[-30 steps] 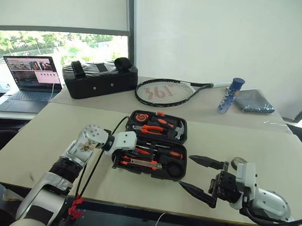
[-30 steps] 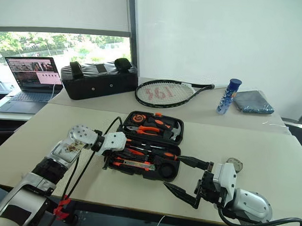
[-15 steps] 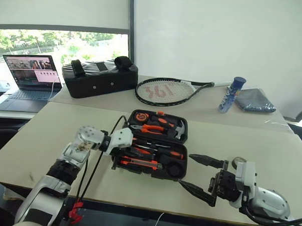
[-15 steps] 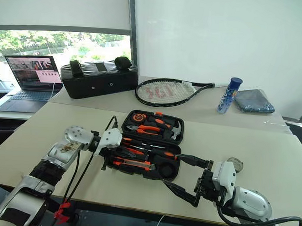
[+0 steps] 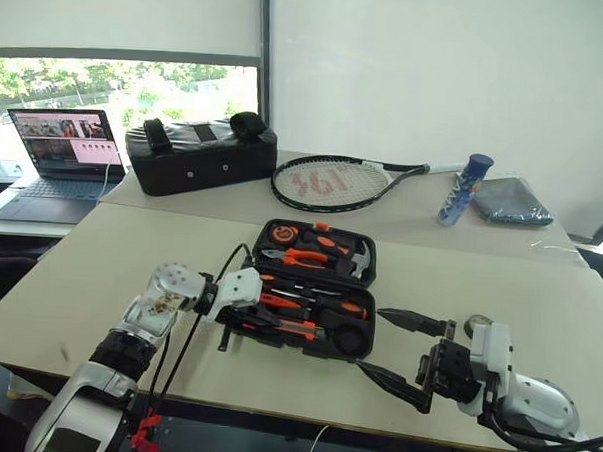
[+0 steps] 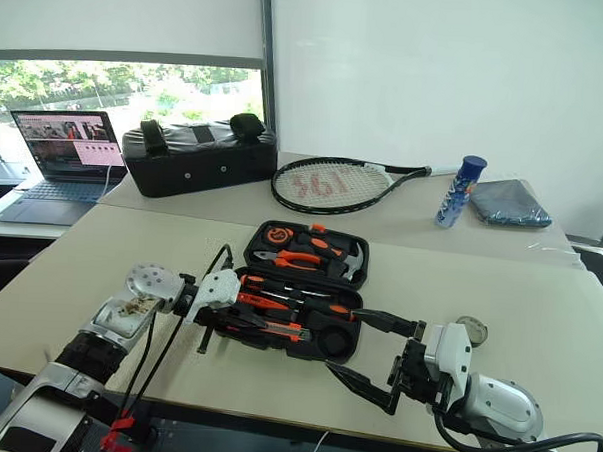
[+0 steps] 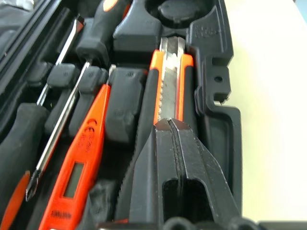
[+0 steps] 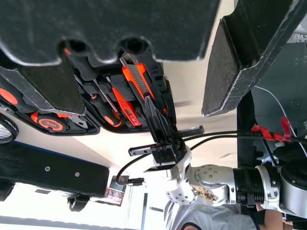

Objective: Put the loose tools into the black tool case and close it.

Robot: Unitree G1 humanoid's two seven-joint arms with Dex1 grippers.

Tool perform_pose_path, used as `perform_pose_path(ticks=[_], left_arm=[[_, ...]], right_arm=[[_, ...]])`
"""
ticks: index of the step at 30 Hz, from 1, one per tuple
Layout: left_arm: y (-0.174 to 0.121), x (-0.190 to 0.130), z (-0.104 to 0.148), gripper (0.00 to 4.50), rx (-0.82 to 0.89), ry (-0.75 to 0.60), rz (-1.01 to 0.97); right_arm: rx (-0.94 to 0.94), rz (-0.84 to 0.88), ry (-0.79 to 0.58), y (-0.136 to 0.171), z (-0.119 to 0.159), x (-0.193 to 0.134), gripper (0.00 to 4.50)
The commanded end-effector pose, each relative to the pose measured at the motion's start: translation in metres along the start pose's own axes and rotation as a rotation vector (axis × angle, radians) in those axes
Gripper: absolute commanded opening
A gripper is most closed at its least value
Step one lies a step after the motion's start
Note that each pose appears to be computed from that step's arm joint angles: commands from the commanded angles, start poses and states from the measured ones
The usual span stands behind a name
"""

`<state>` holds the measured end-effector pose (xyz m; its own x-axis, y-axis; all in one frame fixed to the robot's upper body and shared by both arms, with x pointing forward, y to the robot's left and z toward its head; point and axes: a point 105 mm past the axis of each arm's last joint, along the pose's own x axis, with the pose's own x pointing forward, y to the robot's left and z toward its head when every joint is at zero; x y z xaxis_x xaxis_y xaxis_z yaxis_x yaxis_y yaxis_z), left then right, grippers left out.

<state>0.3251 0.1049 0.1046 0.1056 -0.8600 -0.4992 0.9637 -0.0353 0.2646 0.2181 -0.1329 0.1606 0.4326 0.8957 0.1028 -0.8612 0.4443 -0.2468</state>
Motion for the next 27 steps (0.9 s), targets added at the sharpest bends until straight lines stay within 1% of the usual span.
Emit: perform_pose_path(ticks=[1, 3, 5, 7, 9, 11, 13, 14, 16, 18, 19, 20, 22, 23, 24, 27], left_arm=[[0.009, 0.007, -0.005, 0.03, -0.037, 0.036, 0.068], [0.008, 0.009, -0.009, 0.03, -0.111, 0.042, 0.073], [-0.002, 0.011, -0.014, 0.03, -0.167, 0.06, 0.024], [-0.011, 0.011, -0.018, 0.03, -0.193, 0.073, -0.008], [-0.011, 0.011, -0.016, 0.03, -0.189, 0.064, 0.005], [-0.006, 0.006, -0.005, 0.03, -0.153, -0.006, 0.031], [0.006, -0.004, 0.01, 0.03, -0.129, -0.114, 0.11], [0.01, -0.013, 0.018, 0.42, -0.122, -0.169, 0.136], [0.01, -0.03, 0.03, 0.67, -0.089, -0.252, 0.159], [0.008, -0.058, 0.029, 1.25, -0.069, -0.267, 0.215], [0.006, -0.067, 0.028, 1.62, -0.068, -0.262, 0.228], [0.001, -0.076, 0.029, 1.89, -0.053, -0.285, 0.224], [-0.01, -0.095, 0.019, 2.54, -0.092, -0.271, 0.225], [-0.015, -0.105, 0.013, 2.99, -0.104, -0.257, 0.236], [-0.018, -0.113, 0.008, 3.23, -0.107, -0.244, 0.256], [-0.026, -0.131, -0.006, 4.43, -0.148, -0.24, 0.313]], right_arm=[[-0.031, 0.001, -0.018, -0.001, 0.008, -0.003, 4.5], [-0.029, -0.001, -0.014, -0.001, 0.008, -0.004, 4.5], [-0.029, -0.004, -0.01, -0.001, 0.008, -0.005, 4.5], [-0.029, -0.009, -0.006, -0.002, 0.007, -0.006, 4.5], [-0.03, -0.028, -0.004, -0.004, 0.008, -0.009, 4.5], [-0.026, -0.062, -0.001, -0.007, 0.009, -0.014, 4.5], [-0.011, -0.115, 0.016, -0.01, 0.009, -0.026, 4.5], [0.0, -0.151, 0.036, -0.012, 0.007, -0.035, 4.5], [0.006, -0.209, 0.084, -0.014, 0.001, -0.054, 4.5], [-0.001, -0.322, 0.163, -0.016, -0.009, -0.088, 4.5], [-0.004, -0.356, 0.193, -0.015, -0.013, -0.1, 4.5], [-0.007, -0.386, 0.223, -0.013, -0.016, -0.111, 4.5], [-0.002, -0.459, 0.286, -0.008, -0.025, -0.139, 4.5], [0.001, -0.494, 0.318, -0.005, -0.03, -0.152, 4.5], [0.004, -0.525, 0.343, -0.002, -0.033, -0.163, 4.5], [0.01, -0.584, 0.4, 0.002, -0.041, -0.185, 4.5]])
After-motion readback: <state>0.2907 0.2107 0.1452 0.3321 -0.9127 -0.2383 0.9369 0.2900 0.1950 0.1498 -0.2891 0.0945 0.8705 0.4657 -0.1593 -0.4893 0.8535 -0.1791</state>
